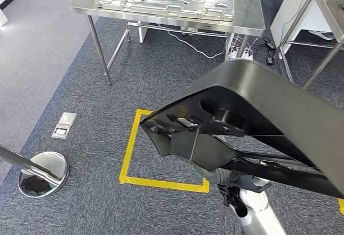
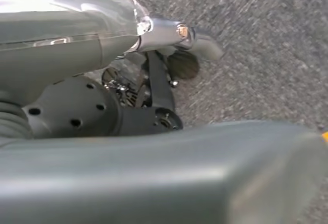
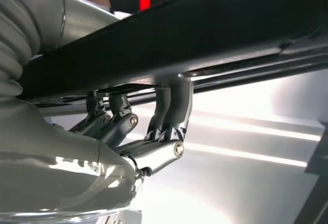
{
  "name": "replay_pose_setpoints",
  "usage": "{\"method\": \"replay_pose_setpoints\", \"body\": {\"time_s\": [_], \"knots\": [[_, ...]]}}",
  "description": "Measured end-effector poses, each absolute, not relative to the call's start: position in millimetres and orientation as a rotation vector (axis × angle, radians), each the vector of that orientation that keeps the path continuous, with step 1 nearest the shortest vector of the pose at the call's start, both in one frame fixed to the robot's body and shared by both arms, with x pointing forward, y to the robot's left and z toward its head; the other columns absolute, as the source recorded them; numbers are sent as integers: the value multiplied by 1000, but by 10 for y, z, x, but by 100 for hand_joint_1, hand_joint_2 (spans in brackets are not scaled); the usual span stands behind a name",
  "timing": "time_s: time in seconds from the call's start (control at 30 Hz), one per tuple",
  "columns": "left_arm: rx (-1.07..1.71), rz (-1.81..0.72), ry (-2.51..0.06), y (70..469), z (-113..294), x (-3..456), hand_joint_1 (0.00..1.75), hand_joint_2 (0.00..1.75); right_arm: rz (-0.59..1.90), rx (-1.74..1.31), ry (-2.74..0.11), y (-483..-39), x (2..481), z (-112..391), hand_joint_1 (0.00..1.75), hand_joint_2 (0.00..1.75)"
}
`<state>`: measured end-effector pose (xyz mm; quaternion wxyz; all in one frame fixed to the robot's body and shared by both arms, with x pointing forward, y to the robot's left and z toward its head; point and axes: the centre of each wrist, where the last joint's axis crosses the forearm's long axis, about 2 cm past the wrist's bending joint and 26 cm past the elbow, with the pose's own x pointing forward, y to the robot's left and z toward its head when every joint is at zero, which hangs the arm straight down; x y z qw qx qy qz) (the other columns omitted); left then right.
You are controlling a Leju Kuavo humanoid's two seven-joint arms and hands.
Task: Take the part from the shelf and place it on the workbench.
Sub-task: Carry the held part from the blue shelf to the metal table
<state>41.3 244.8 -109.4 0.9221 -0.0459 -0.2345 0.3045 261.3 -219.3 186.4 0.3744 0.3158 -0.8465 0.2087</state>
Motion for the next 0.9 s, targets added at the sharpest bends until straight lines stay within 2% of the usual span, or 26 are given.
{"method": "replay_pose_setpoints", "body": {"time_s": [0.9], "knots": [[-86, 624, -475, 2455, -1096, 402, 0, 175, 454, 867, -2174, -2150, 2636, 1879, 175, 175]]}}
